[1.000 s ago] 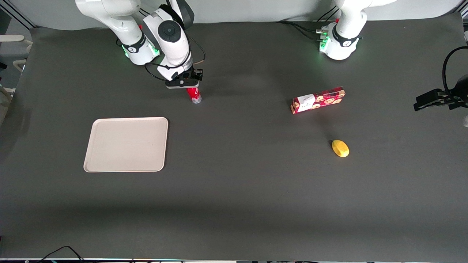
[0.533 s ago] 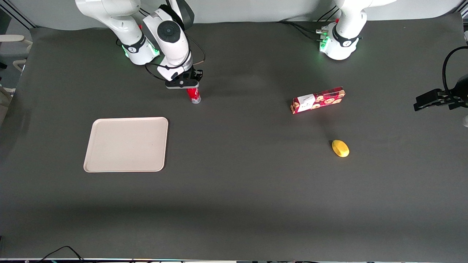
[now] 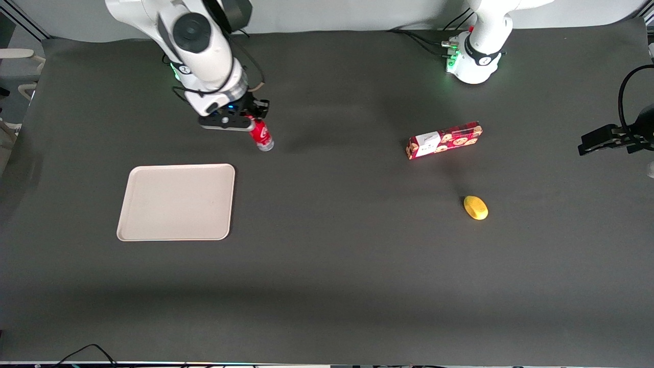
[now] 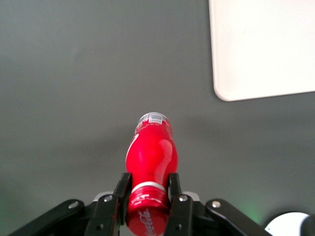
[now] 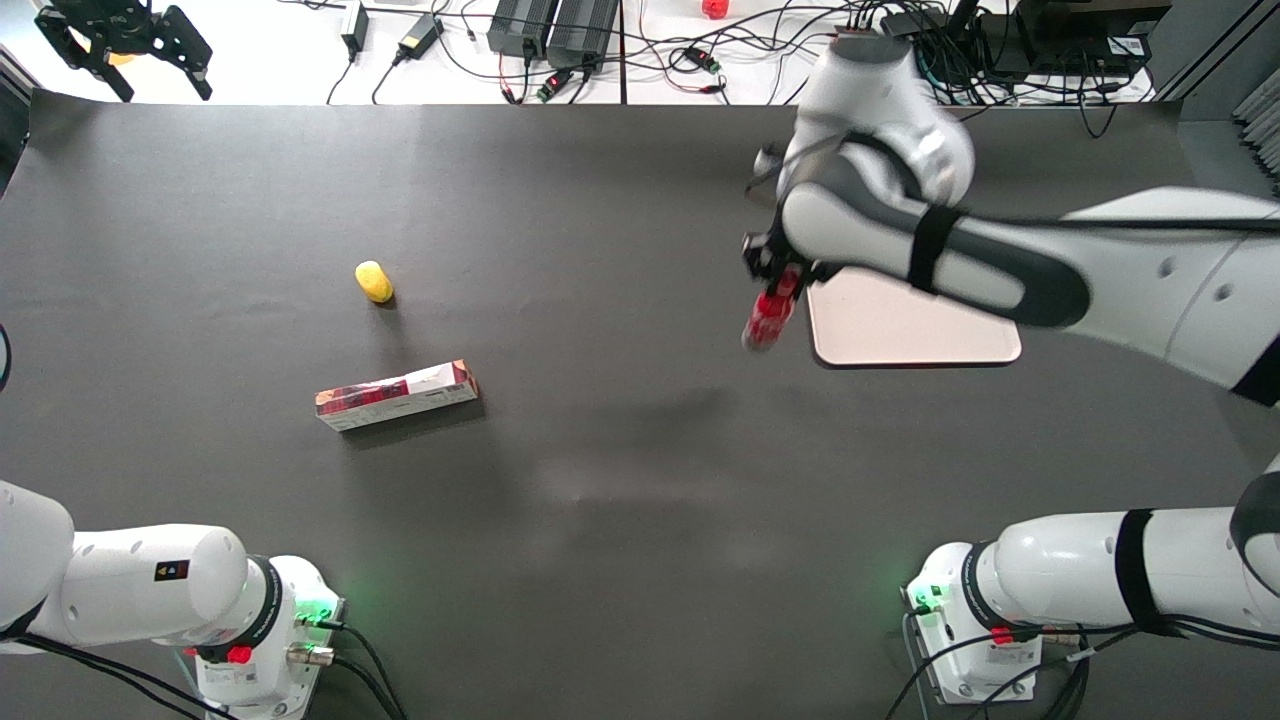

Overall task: Place coke bottle on tray
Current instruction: 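Lift the bottle and carry it toward the white tray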

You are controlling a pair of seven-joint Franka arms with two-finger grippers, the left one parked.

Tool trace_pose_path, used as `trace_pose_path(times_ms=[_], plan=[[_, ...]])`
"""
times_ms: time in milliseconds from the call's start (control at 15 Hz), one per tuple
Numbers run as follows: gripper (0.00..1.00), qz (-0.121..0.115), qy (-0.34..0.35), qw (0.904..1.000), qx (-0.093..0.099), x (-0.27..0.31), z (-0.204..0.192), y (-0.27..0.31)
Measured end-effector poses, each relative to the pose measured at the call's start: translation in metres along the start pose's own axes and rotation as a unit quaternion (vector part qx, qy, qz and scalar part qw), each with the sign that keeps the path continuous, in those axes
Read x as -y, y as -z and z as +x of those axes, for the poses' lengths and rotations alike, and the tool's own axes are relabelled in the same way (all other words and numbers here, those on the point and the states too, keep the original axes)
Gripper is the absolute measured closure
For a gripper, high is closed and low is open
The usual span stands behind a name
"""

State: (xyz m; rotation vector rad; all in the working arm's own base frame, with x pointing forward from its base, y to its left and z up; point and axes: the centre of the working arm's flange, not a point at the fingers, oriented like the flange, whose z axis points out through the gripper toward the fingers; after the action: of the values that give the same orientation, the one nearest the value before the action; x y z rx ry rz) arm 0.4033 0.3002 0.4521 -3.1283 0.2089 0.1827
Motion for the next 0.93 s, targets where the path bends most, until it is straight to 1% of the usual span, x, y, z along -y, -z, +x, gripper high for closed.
trace_pose_path(times_ms=[133,200,400,533,600,733,800,933], plan=[[0.65,0.0,-0.007,0.9998,-0.016,-0.02,0.024,0.049],[0.65,-0.001,-0.003,0.9998,-0.019,-0.033,0.033,0.07],[0.65,-0.007,0.025,0.9996,-0.007,-0.087,0.059,0.123],[0.65,-0.024,0.048,0.9985,-0.009,-0.135,0.078,0.149],[0.65,-0.03,0.059,0.9978,-0.01,-0.16,0.088,0.157],[0.65,-0.026,0.075,0.9968,-0.01,-0.213,0.107,0.167],[0.65,-0.021,0.083,0.9963,-0.007,-0.245,0.117,0.167],[0.65,-0.025,0.102,0.9945,0.0,-0.307,0.138,0.156]])
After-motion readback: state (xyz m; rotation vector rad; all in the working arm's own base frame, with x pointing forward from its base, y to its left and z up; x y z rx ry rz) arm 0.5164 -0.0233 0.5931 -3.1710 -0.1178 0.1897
